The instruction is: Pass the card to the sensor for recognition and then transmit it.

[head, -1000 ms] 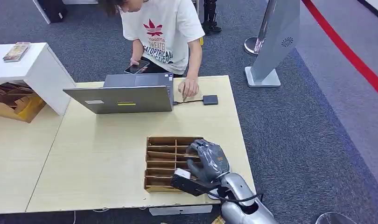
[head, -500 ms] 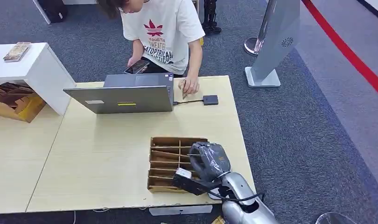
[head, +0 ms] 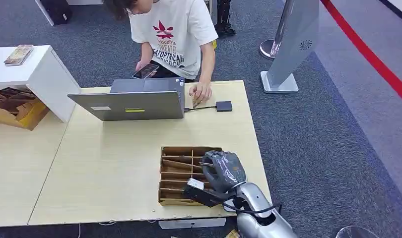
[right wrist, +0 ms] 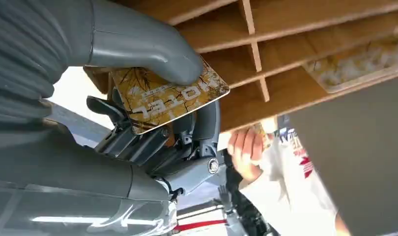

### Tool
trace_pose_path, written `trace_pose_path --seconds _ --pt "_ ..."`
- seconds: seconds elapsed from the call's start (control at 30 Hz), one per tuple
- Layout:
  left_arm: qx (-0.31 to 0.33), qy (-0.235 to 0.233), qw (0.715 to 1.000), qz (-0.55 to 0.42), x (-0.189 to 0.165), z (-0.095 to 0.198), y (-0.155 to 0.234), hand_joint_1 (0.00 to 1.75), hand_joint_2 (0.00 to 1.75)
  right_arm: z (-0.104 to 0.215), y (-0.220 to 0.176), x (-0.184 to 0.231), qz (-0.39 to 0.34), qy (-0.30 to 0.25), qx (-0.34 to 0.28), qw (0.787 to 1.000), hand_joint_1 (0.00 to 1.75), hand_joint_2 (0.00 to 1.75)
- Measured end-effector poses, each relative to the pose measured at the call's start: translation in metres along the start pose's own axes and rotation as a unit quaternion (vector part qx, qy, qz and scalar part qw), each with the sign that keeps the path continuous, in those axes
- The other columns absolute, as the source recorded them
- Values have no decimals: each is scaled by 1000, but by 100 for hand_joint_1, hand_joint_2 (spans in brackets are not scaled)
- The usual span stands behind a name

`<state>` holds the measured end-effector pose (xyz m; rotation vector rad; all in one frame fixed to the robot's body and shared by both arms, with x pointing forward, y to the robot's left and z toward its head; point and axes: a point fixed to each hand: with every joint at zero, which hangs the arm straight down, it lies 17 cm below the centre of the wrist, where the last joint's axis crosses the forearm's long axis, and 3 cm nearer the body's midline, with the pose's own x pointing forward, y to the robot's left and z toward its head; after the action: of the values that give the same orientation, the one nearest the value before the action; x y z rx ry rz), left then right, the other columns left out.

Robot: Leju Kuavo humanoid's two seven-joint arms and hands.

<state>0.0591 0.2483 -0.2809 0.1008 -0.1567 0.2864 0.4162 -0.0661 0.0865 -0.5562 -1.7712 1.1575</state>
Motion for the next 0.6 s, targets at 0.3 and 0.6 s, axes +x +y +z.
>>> trace_pose_path --seconds 0.3,0.6 --pt "2 -5 1000 0 2 0 1 0 0 4 -32 20 -26 -32 -74 996 175 175" --pt "6 -7 1000 0 2 0 2 0 0 9 -59 37 -67 -62 -132 987 175 175"
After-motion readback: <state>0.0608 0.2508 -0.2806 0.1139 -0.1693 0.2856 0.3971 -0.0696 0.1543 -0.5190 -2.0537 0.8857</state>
